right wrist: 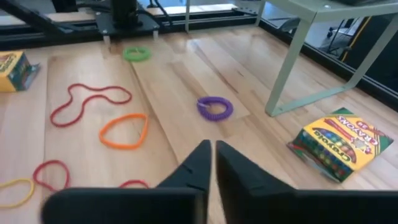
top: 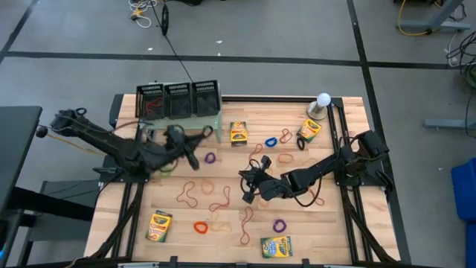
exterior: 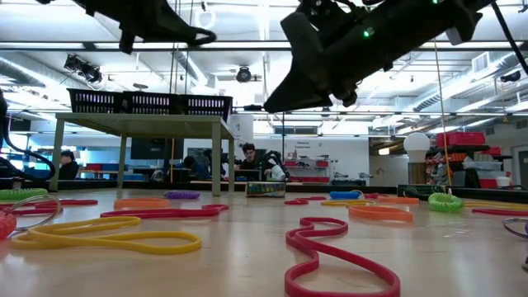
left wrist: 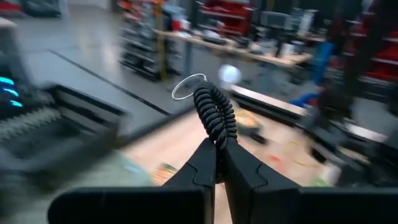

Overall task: Pick & Place Office Desk Supplies
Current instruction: Put the black spring keychain into the middle black bin on the shelf, then put the crayon box into the right black bin on the shelf

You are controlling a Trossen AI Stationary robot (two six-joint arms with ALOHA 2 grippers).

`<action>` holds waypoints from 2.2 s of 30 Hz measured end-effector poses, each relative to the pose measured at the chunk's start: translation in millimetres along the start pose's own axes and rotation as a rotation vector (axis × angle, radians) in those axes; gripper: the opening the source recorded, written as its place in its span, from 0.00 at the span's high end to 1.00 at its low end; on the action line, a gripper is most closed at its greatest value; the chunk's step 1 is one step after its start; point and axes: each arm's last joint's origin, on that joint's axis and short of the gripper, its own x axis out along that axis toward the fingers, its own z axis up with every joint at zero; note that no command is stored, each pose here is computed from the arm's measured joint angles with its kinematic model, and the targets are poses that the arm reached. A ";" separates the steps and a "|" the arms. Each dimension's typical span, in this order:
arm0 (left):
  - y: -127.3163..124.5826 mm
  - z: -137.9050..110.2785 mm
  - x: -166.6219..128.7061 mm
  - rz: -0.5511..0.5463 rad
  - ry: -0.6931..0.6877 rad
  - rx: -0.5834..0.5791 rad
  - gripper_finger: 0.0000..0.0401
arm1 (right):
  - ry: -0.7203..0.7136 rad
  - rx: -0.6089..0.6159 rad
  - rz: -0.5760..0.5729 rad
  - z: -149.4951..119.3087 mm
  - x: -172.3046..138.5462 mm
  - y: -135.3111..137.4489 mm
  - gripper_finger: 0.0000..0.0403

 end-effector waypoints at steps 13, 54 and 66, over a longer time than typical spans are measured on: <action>87.6 31.6 11.7 0.316 -0.041 -0.052 0.96 | -0.017 0.020 0.004 1.8 1.2 -0.9 0.94; 132.0 95.0 34.3 0.274 0.426 0.127 0.80 | -0.022 0.015 0.008 2.4 1.1 -0.6 0.98; 45.1 24.1 19.1 -0.063 0.168 0.214 0.98 | -0.022 -0.001 0.008 2.4 1.1 -0.6 0.98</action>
